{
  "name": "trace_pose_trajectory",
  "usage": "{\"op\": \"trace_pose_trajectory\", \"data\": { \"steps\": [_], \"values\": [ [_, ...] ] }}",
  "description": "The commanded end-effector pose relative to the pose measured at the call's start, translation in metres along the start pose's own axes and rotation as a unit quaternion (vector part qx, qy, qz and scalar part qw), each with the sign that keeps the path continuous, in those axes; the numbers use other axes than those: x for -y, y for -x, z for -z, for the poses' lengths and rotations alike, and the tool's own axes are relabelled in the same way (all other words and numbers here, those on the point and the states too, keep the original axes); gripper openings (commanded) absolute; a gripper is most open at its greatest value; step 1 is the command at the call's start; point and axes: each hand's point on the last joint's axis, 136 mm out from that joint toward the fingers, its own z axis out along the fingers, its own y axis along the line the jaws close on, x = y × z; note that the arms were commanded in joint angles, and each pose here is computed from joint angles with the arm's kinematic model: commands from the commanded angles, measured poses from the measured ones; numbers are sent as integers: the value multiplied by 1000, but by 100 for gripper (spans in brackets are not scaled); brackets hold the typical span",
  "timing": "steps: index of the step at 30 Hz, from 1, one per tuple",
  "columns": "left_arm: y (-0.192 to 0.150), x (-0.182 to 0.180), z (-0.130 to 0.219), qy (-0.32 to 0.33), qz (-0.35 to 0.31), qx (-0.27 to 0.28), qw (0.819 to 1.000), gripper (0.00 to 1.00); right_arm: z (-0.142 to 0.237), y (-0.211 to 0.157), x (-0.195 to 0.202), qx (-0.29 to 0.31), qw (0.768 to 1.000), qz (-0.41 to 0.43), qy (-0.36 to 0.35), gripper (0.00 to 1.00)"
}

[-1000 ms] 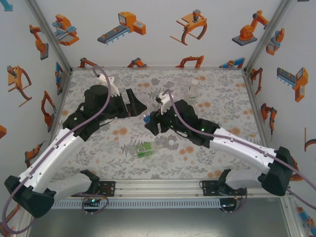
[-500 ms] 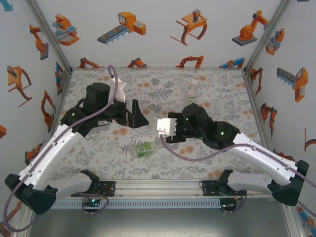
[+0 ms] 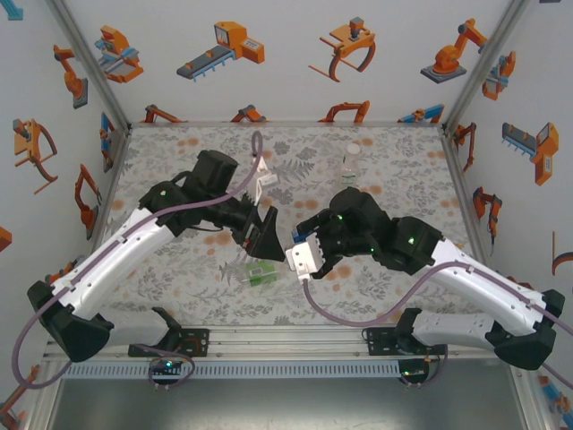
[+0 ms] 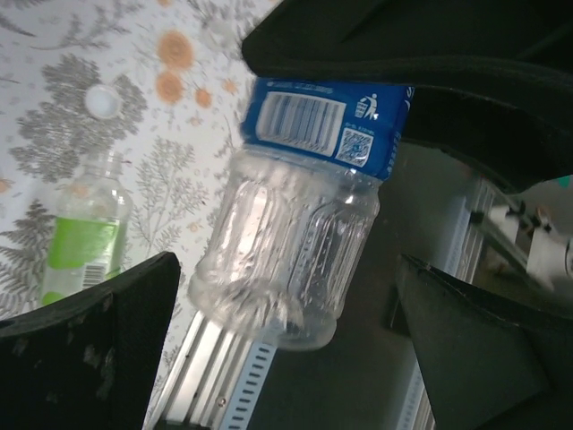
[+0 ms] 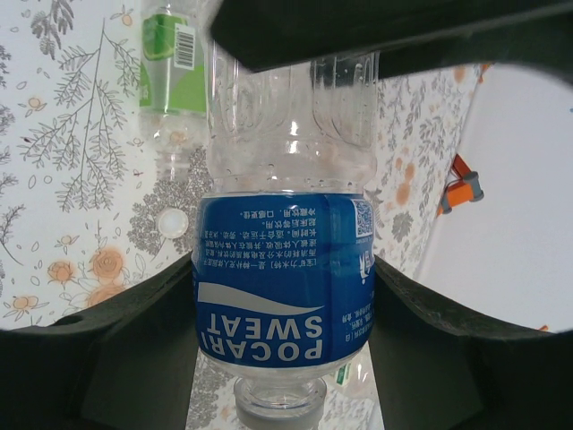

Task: Screw on the bottle caps

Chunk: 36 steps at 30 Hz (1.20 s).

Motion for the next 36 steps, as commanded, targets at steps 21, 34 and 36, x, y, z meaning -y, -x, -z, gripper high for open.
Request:
{"op": "trace_pose_trajectory", "data": {
  "steps": [21,34,36],
  "values": [
    [-21,17,-38,-26,-64,-103,992,62,4,23,-9,42,997,-6,58,0],
    [-21,3,-34,23,-90,-97,991,41,3,19,3,38,999,-20,12,34],
    [-19,-1,-32,37,-95,-91,991,40,7,20,8,42,999,-32,-10,48]
  ]
}}
